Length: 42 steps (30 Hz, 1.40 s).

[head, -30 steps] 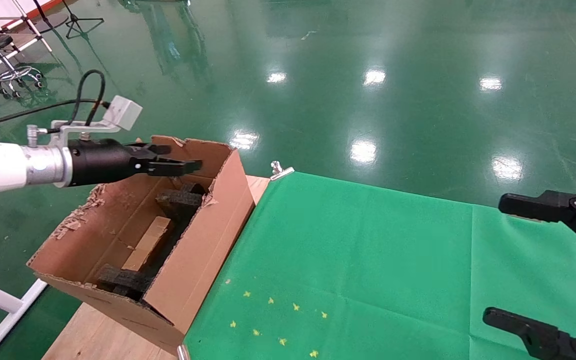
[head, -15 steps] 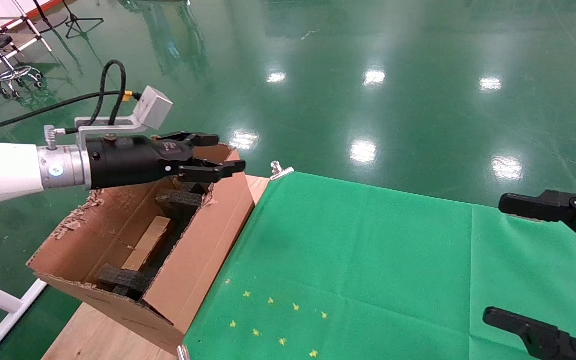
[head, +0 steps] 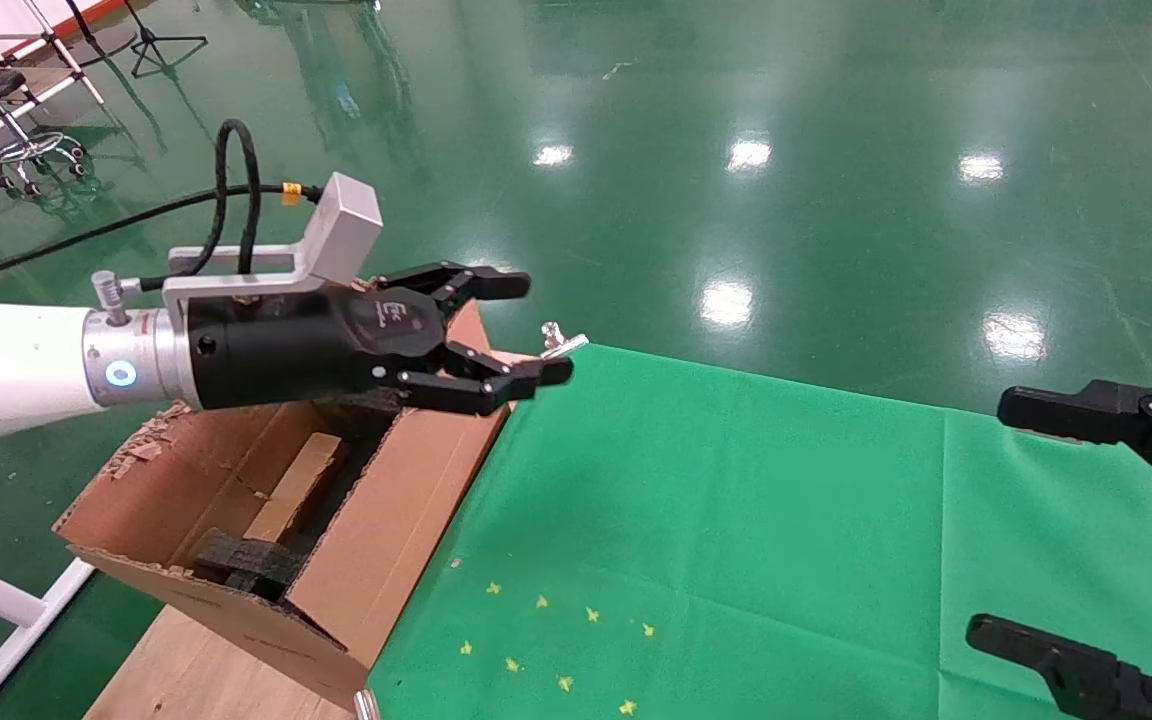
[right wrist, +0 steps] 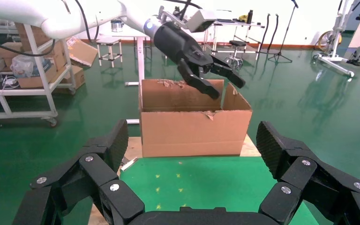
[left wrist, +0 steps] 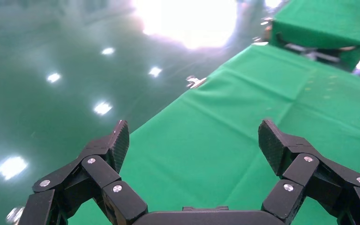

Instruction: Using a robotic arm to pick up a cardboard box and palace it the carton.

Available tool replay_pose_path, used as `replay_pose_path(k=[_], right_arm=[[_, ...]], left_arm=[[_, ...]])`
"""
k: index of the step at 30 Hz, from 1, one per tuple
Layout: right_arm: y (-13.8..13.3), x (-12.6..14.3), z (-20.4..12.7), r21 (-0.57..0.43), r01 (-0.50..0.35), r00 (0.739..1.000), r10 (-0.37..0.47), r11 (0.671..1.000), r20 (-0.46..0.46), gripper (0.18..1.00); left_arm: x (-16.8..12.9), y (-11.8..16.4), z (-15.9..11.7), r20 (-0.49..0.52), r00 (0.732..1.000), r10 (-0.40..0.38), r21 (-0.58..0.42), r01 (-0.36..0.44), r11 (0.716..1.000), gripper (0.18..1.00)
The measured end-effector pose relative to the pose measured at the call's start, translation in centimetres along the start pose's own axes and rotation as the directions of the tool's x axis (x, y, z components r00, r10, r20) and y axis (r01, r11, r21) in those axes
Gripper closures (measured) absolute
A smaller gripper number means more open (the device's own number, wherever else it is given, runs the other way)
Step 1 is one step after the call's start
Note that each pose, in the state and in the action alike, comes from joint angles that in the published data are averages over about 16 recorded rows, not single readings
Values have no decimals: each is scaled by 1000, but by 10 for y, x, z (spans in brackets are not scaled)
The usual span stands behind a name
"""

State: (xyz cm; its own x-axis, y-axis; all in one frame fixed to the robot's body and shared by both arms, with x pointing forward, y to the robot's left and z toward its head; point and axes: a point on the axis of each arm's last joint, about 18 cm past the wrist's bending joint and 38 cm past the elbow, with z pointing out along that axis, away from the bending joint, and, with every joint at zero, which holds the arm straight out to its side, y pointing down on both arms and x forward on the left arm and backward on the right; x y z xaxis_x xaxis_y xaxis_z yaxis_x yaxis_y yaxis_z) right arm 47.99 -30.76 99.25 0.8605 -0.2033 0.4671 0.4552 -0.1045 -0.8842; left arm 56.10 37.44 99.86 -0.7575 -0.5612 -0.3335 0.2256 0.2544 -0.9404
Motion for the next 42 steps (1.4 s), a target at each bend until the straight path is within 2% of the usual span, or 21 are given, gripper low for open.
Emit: replay_pose_path(k=[10, 24, 32, 42], right_arm=[[0, 0, 0, 0, 0, 1000, 0, 1000, 0, 178], [0, 0, 0, 0, 0, 1000, 0, 1000, 0, 178], [0, 0, 0, 0, 0, 1000, 0, 1000, -1, 178], [0, 0, 0, 0, 0, 1000, 0, 1000, -1, 178]], left_arm=[[47, -16, 8, -168, 982, 89, 105, -72, 992, 183], [107, -32, 7, -351, 914, 205, 250, -120, 961, 183], [116, -35, 5, -376, 899, 223, 274, -122, 954, 183], [112, -33, 6, -363, 907, 214, 262, -121, 957, 183]])
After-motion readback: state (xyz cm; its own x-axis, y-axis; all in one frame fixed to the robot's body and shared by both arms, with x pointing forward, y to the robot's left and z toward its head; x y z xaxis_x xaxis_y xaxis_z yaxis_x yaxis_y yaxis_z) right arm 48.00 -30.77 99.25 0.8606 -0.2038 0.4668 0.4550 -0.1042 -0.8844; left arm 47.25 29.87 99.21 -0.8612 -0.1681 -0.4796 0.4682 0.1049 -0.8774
